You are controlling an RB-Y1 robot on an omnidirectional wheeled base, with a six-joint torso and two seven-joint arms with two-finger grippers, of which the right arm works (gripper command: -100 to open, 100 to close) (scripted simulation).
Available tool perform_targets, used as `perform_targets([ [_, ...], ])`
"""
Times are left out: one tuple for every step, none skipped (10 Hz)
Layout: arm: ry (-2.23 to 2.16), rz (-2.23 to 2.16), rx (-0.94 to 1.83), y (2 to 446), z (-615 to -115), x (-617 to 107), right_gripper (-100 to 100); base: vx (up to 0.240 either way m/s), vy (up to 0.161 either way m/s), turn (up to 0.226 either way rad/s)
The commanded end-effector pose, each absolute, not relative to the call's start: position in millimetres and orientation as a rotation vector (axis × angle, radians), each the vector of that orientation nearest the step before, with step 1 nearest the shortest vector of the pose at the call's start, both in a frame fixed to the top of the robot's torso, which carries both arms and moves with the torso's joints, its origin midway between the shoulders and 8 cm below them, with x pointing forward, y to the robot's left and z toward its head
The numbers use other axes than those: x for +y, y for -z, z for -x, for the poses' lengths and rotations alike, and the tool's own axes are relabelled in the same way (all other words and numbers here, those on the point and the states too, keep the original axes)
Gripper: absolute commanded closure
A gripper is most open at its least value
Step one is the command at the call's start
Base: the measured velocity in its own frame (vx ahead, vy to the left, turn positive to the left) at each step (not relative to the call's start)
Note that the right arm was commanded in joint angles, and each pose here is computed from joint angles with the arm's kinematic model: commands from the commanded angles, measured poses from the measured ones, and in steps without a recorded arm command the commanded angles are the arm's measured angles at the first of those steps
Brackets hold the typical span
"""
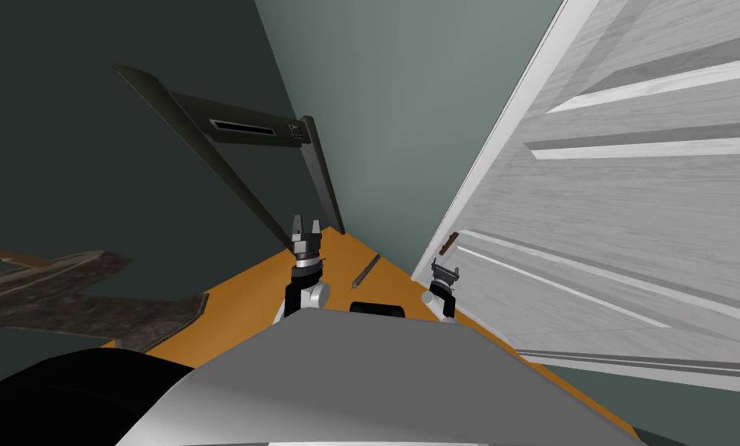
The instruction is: Pull the door open
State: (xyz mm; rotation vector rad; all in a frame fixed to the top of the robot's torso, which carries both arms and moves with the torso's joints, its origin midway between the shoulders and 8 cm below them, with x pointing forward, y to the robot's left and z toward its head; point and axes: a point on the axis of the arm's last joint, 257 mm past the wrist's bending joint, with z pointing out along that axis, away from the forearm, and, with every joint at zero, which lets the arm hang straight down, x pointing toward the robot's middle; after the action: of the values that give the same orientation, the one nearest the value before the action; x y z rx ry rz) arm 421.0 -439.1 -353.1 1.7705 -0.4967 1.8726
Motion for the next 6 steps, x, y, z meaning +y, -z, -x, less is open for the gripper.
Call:
perform_targets([
  [-1.861, -1.775, -0.531, 359.1, -417.8, -444.6, -100, 0.031, -0.064, 0.155],
  [-1.845, -1.779, -0.567, 366.3, -414.1, -451.3, -100, 0.05, -0.1, 0.191],
  [-1.838, -1.781, -0.584, 369.5, -412.3, -454.5, -100, 0.037, -0.097, 0.157],
  [-1.822, -1.782, -0.617, 375.8, -408.4, -460.9, -100, 0.032, -0.113, 0.185],
  [-1.811, -1.782, -0.642, 380.3, -405.2, -465.8, -100, 0.033, -0.115, 0.209],
  [-1.794, -1.781, -0.676, 386.3, -400.6, -472.5, -100, 0.048, -0.126, 0.202],
])
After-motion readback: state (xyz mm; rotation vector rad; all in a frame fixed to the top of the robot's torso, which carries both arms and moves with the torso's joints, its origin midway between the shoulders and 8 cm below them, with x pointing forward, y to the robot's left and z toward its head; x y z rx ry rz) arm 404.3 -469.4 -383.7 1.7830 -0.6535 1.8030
